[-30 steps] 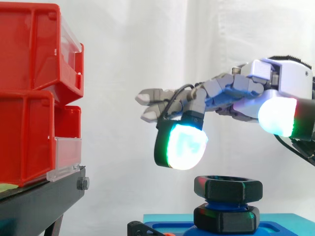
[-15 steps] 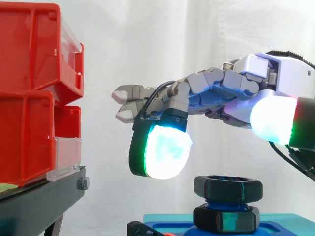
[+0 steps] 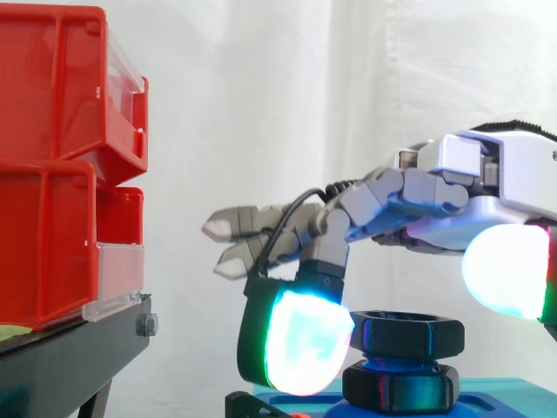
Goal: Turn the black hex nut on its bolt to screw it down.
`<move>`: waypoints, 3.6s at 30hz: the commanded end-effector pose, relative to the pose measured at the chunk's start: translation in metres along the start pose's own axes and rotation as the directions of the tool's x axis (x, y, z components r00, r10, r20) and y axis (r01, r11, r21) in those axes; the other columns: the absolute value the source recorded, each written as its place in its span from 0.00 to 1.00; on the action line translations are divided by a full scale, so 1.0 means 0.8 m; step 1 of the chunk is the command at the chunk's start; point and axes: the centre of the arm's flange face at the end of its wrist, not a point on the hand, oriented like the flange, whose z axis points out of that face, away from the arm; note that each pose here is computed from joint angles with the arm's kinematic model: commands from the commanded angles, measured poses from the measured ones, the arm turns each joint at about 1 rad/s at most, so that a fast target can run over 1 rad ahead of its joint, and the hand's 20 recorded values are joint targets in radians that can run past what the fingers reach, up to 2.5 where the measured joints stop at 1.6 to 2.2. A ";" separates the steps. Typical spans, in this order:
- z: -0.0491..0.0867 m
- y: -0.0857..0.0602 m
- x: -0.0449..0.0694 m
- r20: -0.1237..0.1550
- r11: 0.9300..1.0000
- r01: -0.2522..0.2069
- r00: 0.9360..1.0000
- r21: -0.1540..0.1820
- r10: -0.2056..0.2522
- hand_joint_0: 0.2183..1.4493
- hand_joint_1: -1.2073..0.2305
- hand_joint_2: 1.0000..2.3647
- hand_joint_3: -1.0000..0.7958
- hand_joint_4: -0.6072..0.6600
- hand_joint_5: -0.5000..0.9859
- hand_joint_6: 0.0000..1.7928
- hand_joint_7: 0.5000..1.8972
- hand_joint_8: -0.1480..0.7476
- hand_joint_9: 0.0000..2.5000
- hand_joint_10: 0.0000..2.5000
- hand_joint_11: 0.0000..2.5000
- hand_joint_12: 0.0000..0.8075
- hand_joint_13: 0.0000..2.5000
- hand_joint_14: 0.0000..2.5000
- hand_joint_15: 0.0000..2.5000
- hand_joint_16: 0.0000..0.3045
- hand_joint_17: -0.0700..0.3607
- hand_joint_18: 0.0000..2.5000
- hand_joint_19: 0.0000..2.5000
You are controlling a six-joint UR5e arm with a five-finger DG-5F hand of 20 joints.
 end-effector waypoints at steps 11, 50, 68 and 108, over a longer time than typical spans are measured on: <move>0.000 0.001 -0.002 0.003 1.000 0.006 1.000 -0.028 -0.006 0.23 0.64 0.00 0.28 0.75 0.25 0.46 0.10 0.53 0.16 0.00 0.04 0.43 0.09 0.00 0.02 0.18 0.45 0.10 0.19; -0.045 -0.037 -0.020 -0.015 0.992 0.025 1.000 -0.127 -0.027 0.23 0.66 0.00 0.28 0.75 0.25 0.45 0.10 0.53 0.17 0.00 0.04 0.44 0.10 0.00 0.02 0.18 0.45 0.10 0.19; -0.052 -0.041 -0.021 -0.020 0.991 0.022 0.999 -0.132 -0.025 0.23 0.66 0.00 0.28 0.75 0.25 0.44 0.12 0.53 0.17 0.00 0.04 0.44 0.11 0.00 0.02 0.19 0.46 0.12 0.20; -0.007 -0.021 0.008 0.042 0.990 0.037 0.999 -0.134 -0.031 0.23 0.66 0.00 0.28 0.75 0.26 0.28 0.41 0.53 0.17 0.00 0.04 0.44 0.11 0.00 0.03 0.19 0.46 0.13 0.20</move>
